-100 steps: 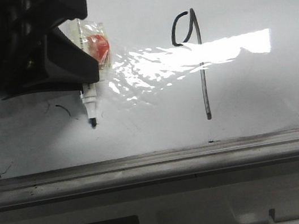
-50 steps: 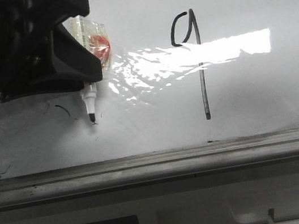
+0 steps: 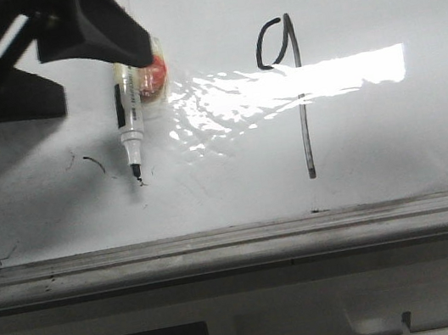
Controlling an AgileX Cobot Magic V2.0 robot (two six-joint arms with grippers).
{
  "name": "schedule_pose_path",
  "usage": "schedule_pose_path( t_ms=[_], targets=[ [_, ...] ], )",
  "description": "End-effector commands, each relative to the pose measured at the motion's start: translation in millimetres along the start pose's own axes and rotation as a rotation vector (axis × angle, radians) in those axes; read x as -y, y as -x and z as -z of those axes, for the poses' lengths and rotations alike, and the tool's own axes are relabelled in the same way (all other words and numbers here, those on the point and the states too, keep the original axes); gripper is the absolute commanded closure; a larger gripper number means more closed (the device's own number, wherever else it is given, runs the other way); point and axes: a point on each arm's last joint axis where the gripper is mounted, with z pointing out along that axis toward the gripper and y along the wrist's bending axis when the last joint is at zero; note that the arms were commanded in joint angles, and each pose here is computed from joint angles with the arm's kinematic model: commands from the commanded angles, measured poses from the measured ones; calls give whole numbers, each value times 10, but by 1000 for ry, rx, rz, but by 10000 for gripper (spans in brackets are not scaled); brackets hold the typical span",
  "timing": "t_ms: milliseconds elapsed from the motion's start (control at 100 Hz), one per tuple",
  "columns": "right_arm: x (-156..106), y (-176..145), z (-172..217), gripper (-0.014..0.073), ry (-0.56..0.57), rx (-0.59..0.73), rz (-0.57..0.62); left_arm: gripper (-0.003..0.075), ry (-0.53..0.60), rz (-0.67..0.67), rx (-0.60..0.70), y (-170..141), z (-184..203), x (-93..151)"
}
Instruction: Write number 9 on whiteboard
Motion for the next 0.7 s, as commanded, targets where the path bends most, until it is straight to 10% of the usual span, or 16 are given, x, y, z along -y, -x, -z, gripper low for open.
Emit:
schedule_pose_path(
  t_ms=[0,300,690],
  targets=[
    [21,80,172,659,-41,96,33,190,19,37,92,140,235,-41],
    [-116,-587,618,640,-83,146,115,741,-135,39,218,-220,989,-280],
    [-156,-701,816,640,-101,227,121,738,-238,38,283,-431,1246,-376]
  ],
)
